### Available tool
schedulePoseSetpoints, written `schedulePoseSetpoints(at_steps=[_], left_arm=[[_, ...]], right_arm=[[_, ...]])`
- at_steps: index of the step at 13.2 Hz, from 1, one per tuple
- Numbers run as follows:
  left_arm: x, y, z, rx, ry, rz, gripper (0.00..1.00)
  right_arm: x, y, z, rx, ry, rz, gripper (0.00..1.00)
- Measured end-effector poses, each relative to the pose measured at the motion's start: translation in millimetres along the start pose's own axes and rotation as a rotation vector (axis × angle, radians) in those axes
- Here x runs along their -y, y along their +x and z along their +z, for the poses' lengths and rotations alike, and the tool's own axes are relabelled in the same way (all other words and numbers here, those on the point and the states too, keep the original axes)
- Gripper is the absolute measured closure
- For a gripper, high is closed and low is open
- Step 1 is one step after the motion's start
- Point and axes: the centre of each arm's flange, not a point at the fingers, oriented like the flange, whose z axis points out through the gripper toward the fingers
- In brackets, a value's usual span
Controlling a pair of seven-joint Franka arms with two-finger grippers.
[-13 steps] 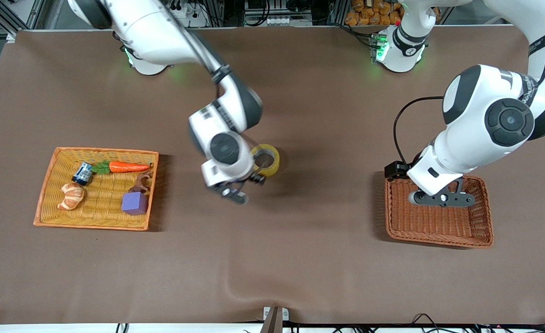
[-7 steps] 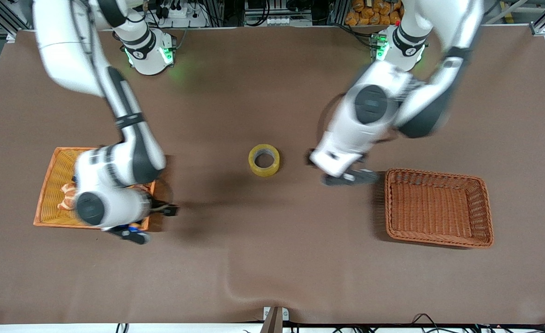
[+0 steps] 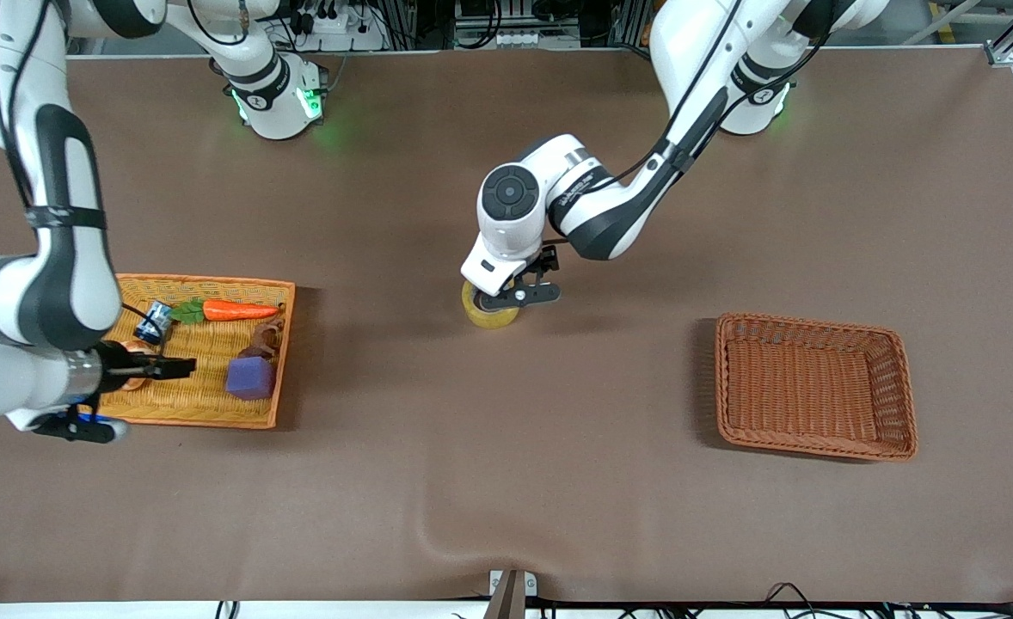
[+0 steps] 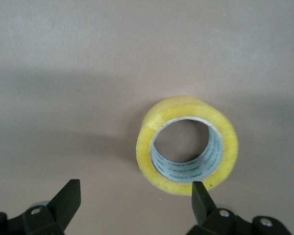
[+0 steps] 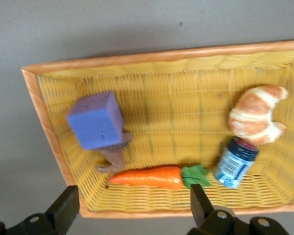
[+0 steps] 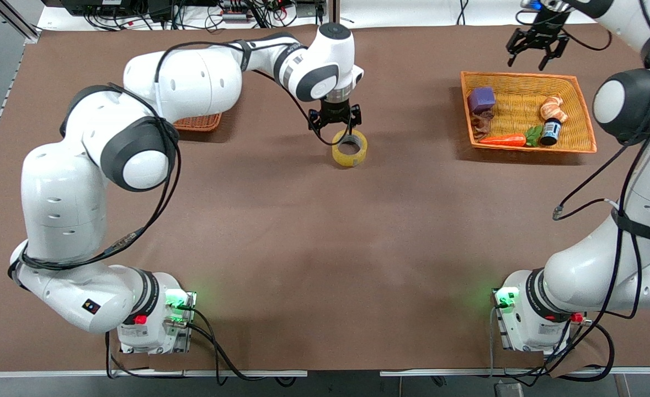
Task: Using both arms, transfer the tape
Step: 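Grasp the tape with the left gripper while the right gripper withdraws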
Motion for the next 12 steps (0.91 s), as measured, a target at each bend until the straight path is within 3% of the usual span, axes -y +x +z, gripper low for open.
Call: schedulePoseSetpoints(at_steps=[2,5,8,10,12], left_arm=[[0,5,9,-0.013,-0.026,-0.01,0.0],[-1,16,27,-0.032,-0.075,-0.026,0.0],[-2,16,55,-0.013,-0.067,-0.026,0.0],[0,14,72,0.002,-0.049,-0.024,0.0],[2,14,81,-0.002,-0.034,-0.013,0.21]], right_arm=[[-26,-23,-24,-0.018,0.016,-0.001,0.0],[-23,-89,-86,-0.067,0.024,-0.001,0.0],[-13,-169,-153,-0.078,-0.007,0.004,0.0],[-13,-215,-198,-0.14,-0.007,0.009,0.0],[-12,-235,-224,-0.197,-0.006,0.01,0.0]])
